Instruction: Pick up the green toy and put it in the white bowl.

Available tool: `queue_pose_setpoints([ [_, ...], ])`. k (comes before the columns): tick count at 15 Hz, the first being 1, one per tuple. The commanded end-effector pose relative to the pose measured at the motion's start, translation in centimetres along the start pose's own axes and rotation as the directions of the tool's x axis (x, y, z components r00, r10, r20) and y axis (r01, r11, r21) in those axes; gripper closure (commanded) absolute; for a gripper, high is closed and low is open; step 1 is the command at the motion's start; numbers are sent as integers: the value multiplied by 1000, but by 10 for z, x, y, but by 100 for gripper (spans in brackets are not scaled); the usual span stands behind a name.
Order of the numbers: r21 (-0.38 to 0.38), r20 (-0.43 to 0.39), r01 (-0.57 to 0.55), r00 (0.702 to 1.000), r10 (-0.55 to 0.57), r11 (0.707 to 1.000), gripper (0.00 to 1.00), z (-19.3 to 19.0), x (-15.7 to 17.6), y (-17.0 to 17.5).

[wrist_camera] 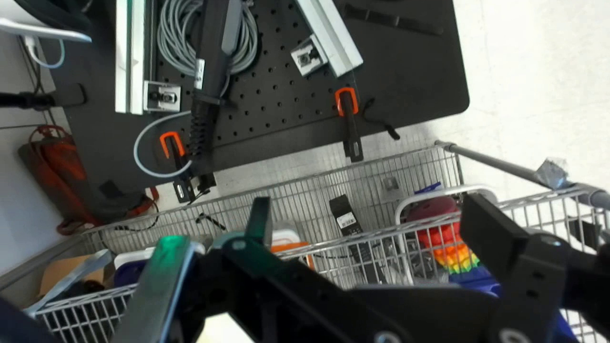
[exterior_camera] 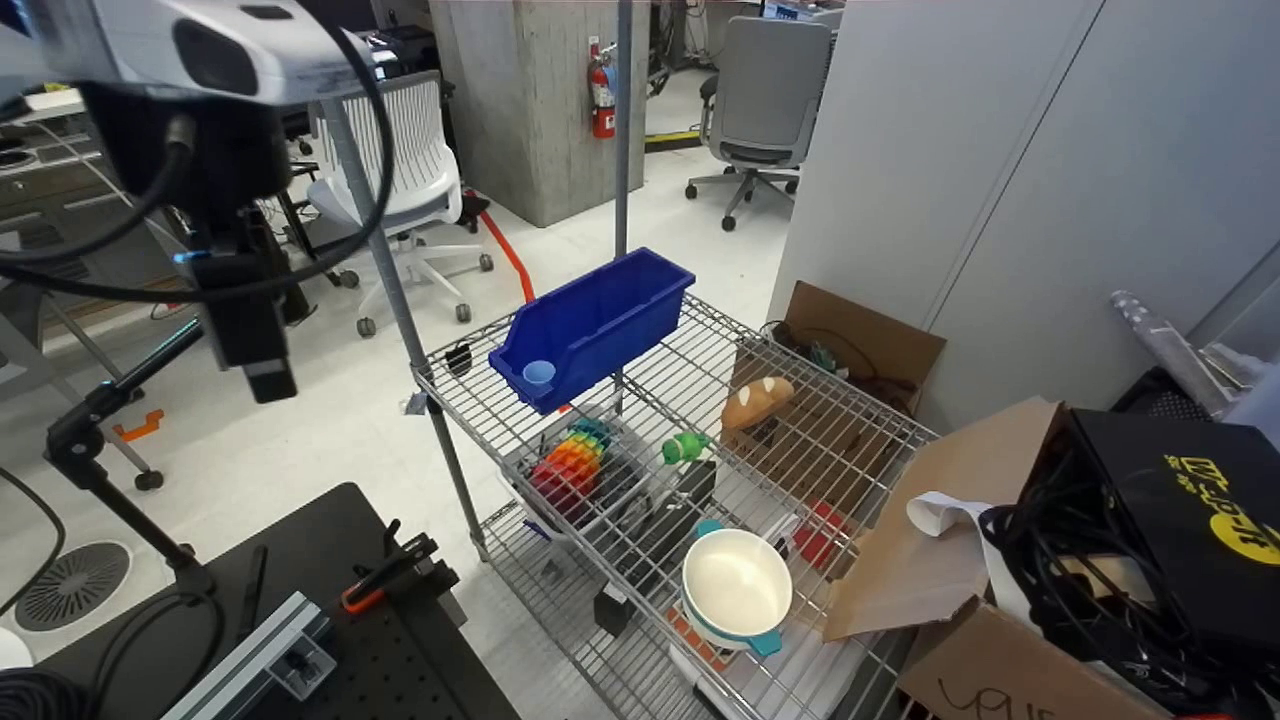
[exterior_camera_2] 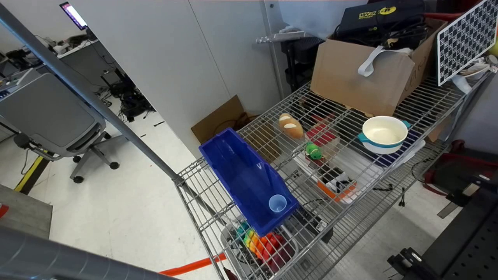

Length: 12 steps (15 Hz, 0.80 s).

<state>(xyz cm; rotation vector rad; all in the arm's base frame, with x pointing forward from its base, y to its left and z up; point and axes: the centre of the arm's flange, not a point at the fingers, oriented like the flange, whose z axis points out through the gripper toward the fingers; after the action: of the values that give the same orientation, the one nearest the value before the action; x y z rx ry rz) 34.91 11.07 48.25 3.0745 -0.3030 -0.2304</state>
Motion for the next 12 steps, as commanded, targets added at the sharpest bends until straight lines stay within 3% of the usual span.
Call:
queue_pose_setpoints([
  [1, -6, -62, -35, 997, 35, 999, 0, 25, 74, -3],
  [6, 55, -129, -103, 986, 110, 993, 0, 67, 181, -5],
  [9, 121, -115, -154, 979, 168, 981, 0, 87, 243, -10],
  [12, 130, -113, -174, 975, 189, 976, 0, 106, 304, -21],
])
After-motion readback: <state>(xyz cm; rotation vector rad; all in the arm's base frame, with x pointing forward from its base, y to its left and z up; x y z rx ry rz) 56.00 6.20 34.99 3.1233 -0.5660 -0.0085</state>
